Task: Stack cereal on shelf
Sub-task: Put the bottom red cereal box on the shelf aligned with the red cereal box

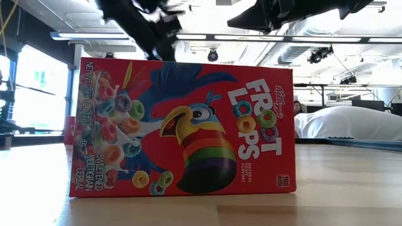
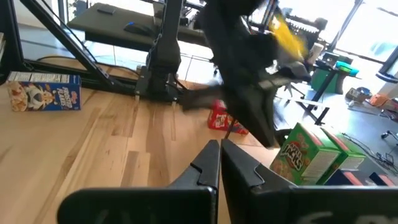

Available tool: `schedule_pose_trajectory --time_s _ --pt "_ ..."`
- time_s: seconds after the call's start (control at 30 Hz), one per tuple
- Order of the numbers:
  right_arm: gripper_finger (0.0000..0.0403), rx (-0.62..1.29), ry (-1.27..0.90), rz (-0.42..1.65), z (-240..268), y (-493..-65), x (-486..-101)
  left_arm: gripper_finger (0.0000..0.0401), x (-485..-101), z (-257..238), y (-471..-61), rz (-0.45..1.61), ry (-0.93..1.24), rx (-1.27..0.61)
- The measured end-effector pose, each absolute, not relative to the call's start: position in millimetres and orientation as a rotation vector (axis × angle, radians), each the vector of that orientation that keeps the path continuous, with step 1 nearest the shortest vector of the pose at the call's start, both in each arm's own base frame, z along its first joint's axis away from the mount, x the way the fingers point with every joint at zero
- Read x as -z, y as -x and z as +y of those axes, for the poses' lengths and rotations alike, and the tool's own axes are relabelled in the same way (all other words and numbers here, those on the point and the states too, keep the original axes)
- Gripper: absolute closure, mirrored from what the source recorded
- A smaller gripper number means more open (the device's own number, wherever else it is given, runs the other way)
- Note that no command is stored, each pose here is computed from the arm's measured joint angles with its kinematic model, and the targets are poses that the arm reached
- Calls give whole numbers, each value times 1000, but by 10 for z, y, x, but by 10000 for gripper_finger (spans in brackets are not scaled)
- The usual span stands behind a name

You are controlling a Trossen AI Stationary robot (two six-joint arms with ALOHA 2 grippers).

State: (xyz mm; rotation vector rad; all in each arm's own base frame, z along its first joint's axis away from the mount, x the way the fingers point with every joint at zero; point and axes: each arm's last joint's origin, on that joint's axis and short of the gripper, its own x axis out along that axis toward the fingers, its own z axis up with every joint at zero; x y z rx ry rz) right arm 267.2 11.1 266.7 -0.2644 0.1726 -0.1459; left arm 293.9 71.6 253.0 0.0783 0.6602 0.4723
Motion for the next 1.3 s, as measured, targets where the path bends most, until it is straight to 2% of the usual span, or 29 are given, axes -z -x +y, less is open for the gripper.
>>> schedule_pose_trajectory --time_s 0.27,0.43,0.57,0.73,0.87,1.07,1.17,1.3 --pt "403 99 210 227 206 -2702 -2568 401 -2358 186 -2459 317 -26 -229" --pt "402 27 197 243 417 -2898 -2577 401 -2212 -21 -2223 249 -21 -148" --pt "387 -36 138 397 680 -3153 -2498 401 -2109 -75 -2127 265 -17 -162" --pt "332 -141 84 658 1099 -3503 -2330 401 -1984 -91 -2066 294 -30 -207" --pt "263 -236 48 817 1470 -3753 -2310 401 -1907 -109 -2028 292 -28 -214" --pt "163 -254 56 953 1940 -4047 -2346 401 -1851 -127 -1999 295 -18 -207" --pt "135 -240 40 1008 2095 -4171 -2328 401 -1851 -132 -1998 295 -12 -206" --pt "124 -212 59 1096 2204 -4293 -2253 401 -1852 -160 -1996 294 -15 -194"
